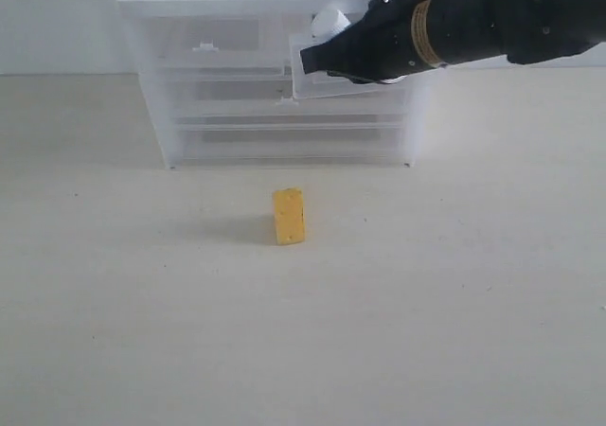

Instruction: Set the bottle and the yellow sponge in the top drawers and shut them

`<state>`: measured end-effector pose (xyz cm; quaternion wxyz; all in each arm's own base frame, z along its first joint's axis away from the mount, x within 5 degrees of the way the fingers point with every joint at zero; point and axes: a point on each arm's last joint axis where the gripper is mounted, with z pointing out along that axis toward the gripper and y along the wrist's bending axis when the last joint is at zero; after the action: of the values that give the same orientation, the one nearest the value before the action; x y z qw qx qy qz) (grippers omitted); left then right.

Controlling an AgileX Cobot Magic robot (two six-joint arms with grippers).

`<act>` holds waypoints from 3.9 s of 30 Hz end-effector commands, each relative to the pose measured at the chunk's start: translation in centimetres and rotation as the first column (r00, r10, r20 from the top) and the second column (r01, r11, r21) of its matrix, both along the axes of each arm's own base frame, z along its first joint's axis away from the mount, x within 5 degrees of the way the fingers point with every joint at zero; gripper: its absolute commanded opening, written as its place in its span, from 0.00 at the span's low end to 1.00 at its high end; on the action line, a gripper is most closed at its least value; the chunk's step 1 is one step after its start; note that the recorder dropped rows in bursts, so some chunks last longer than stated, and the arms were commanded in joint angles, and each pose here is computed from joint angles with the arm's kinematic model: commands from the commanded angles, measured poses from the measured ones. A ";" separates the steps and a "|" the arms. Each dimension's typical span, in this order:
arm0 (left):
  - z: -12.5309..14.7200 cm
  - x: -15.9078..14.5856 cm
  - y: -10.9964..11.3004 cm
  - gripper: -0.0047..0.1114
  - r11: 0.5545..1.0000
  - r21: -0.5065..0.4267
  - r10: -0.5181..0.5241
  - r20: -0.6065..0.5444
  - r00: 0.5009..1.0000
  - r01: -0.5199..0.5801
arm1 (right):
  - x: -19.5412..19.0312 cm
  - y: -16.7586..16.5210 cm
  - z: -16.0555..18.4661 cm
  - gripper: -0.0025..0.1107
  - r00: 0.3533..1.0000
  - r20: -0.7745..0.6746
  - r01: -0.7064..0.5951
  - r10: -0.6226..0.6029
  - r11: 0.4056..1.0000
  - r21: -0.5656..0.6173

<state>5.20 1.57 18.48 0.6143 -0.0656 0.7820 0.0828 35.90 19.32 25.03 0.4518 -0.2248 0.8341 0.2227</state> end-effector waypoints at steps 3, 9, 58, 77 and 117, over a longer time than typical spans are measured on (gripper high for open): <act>-0.1 0.0 0.0 0.07 1.000 0.008 -0.005 -0.004 1.000 0.005 | 1.3 -1.5 4.2 0.02 0.981 0.110 0.150 -0.157 0.986 0.074; -0.1 0.0 0.0 0.07 1.000 0.008 -0.005 -0.004 1.000 0.005 | -0.3 -2.2 6.1 0.10 0.984 0.075 0.146 -0.160 0.975 0.167; 0.0 0.0 0.0 0.07 1.000 0.008 -0.008 0.003 1.000 0.008 | -1.4 -2.3 6.1 0.02 1.000 -0.009 -0.019 0.021 0.973 0.230; 0.0 0.0 0.0 0.07 1.000 0.008 -0.008 0.003 1.000 0.008 | -0.2 -2.6 2.9 0.05 0.992 0.090 -0.090 0.089 0.996 0.009; -0.1 0.0 0.0 0.07 1.000 0.008 -0.006 -0.002 1.000 0.006 | 0.1 -15.1 1.6 0.02 0.883 0.150 -0.464 0.445 0.876 0.135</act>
<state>5.21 1.57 18.50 0.6151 -0.0653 0.7814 0.0827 37.08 5.21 24.56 0.4373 -0.3938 0.7317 0.3441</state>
